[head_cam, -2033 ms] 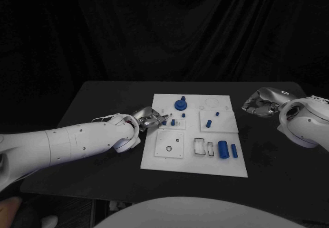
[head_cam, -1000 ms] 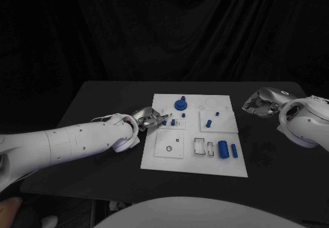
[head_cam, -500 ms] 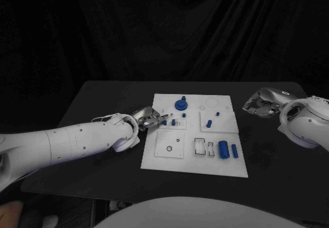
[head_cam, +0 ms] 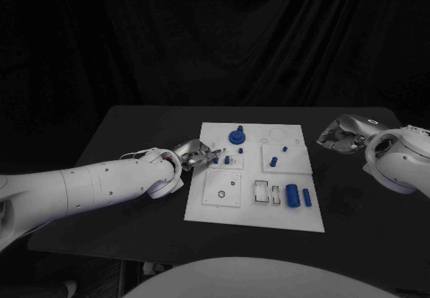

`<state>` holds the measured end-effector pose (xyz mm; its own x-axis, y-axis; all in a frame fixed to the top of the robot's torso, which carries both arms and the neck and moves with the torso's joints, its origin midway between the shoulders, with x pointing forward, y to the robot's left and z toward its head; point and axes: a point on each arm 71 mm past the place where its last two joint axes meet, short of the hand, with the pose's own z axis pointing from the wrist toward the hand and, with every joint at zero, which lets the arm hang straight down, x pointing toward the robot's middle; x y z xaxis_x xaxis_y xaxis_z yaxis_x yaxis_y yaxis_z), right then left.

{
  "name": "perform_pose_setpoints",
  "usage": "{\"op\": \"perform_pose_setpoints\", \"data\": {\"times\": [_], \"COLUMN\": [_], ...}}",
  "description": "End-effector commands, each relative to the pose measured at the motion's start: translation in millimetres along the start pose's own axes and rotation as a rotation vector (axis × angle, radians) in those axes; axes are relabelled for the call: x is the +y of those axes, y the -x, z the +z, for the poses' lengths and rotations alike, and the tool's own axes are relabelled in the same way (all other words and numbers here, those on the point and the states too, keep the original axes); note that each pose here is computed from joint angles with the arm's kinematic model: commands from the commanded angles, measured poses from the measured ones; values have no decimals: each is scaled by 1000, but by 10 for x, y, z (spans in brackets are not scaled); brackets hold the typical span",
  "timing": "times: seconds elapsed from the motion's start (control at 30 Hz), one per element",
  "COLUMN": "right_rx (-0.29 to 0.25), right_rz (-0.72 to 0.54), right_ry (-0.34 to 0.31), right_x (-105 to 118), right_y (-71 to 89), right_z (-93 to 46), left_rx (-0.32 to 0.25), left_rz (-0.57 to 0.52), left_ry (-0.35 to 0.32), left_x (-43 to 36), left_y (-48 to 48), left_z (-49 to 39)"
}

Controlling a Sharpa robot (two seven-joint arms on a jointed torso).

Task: Assemble the parts on the task board

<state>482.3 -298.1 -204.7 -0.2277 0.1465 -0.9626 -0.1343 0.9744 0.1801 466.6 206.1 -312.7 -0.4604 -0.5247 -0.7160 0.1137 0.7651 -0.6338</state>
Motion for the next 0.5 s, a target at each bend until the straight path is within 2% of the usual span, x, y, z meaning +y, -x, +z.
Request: {"op": "perform_pose_setpoints", "data": {"times": [0.03, 0.5], "right_rx": [6, 6], "right_rz": [-4, -4], "right_ry": [-14, -16], "right_x": [-10, -15], "right_y": [-8, -7], "right_z": [-3, -7], "left_rx": [13, 30], "left_rz": [-5, -2], "left_ry": [-32, 10], "left_x": [-37, 12], "left_y": [-25, -25], "left_z": [6, 10]}}
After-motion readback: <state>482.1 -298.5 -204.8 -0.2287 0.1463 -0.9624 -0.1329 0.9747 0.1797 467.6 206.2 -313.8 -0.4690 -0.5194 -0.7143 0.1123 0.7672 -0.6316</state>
